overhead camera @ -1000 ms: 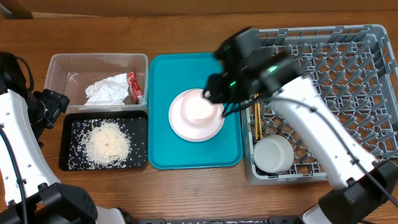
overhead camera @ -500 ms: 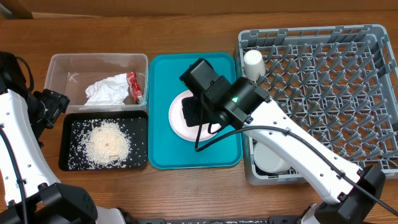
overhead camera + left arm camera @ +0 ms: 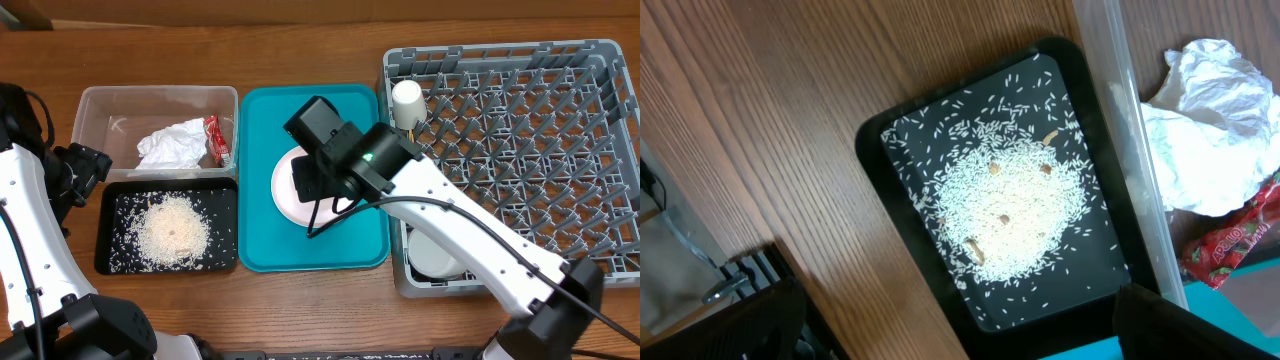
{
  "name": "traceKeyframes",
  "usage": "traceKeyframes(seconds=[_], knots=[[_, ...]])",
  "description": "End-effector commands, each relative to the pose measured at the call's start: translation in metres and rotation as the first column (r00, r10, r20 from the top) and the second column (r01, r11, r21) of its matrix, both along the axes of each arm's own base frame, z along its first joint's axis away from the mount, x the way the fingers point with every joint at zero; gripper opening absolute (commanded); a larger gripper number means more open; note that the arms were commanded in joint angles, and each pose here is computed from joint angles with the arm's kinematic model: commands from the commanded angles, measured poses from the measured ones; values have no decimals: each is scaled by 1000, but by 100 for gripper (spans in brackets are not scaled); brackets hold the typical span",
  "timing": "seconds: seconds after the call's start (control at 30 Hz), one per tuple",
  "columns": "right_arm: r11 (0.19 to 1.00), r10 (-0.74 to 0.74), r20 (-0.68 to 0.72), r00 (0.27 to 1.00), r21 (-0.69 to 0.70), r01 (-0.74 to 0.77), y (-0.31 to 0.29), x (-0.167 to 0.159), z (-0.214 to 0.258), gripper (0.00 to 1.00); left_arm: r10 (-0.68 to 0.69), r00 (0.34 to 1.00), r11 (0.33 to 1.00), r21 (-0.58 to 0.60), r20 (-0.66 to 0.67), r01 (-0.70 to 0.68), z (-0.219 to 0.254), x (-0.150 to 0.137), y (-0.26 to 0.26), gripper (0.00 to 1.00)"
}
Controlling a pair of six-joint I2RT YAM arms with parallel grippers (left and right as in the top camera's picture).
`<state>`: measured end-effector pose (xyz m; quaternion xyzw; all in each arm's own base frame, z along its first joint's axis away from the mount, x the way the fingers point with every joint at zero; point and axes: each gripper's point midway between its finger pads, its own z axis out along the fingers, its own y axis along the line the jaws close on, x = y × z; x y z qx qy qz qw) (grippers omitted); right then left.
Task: Sort waste into correct bins and load items into the dishwasher
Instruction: 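Swing the right gripper back left over the pink bowl on the tray, then lower the right gripper and grasp the rim of the pink bowl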
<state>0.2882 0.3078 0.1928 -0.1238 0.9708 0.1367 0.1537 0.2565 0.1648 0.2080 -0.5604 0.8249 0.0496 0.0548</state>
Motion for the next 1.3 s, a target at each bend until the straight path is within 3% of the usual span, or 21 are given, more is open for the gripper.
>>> traceKeyframes(seconds=[0.0,0.27,0.97,1.27], knots=[[998,-22,10,1000,-55,23,-5,7,-13,45,3,1000,1000,18,29,-4,9,3,0,100],[999,-35,56,998,-38,37,0,19,-16,45,3,1000,1000,18,29,-4,9,3,0,100],[999,16,162,987,37,-22,19,32,-130,45,3,1000,1000,18,29,-4,9,3,0,100],[999,19,149,989,24,-23,19,31,-140,44,3,1000,1000,18,29,-4,9,3,0,100]])
